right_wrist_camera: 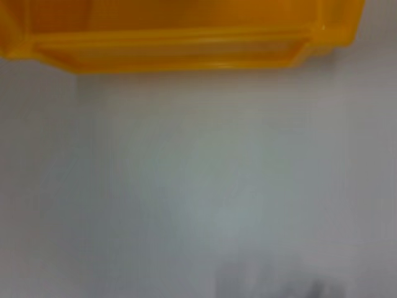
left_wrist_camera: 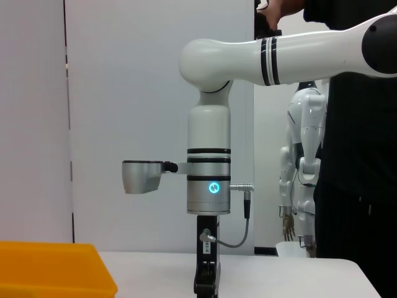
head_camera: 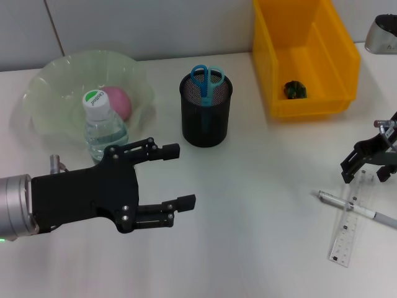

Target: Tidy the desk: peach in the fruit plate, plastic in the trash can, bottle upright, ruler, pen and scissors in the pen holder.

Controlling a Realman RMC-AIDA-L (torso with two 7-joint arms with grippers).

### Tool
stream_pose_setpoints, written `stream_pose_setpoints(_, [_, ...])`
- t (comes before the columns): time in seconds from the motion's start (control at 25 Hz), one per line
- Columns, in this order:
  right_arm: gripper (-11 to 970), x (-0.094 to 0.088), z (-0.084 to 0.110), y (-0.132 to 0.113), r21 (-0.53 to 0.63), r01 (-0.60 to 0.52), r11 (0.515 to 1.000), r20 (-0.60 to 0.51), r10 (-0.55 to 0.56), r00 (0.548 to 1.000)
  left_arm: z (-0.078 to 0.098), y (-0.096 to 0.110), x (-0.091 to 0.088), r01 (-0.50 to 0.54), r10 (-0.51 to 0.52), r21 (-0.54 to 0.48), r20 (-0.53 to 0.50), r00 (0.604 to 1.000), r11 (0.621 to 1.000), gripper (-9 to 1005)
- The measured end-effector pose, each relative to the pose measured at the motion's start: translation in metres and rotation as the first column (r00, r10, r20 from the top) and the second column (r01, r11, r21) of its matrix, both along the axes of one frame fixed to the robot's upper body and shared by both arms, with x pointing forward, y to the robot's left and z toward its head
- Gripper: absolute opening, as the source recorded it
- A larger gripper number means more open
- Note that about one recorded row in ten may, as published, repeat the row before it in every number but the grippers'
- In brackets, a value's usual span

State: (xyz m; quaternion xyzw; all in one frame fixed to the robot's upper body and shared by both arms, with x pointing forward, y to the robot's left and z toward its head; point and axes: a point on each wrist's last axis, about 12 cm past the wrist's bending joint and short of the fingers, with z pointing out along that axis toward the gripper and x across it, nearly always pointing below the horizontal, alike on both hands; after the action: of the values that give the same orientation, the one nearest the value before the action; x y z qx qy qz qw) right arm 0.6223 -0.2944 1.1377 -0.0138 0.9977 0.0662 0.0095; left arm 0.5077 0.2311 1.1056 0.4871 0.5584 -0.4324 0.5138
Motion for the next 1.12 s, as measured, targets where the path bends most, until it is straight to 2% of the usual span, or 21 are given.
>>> stream_pose_setpoints(0.76, [738, 0.0002, -0.0060, 0.0058, -0.021, -0.025, 0.999, -0.006, 0.025, 1.000, -0.0009, 0.0021, -0.0041, 0.008, -0.008, -0.009, -0.009, 1.000, 1.000, 806])
stream_pose_setpoints(1.12, [696, 0.0009, -0.0050, 0.0069, -0.021, -0.027, 0.999, -0.005, 0.026, 1.000, -0.0007, 0.0032, -0.0051, 0.009, -0.009, -0.014, -0.010, 1.000, 1.000, 806])
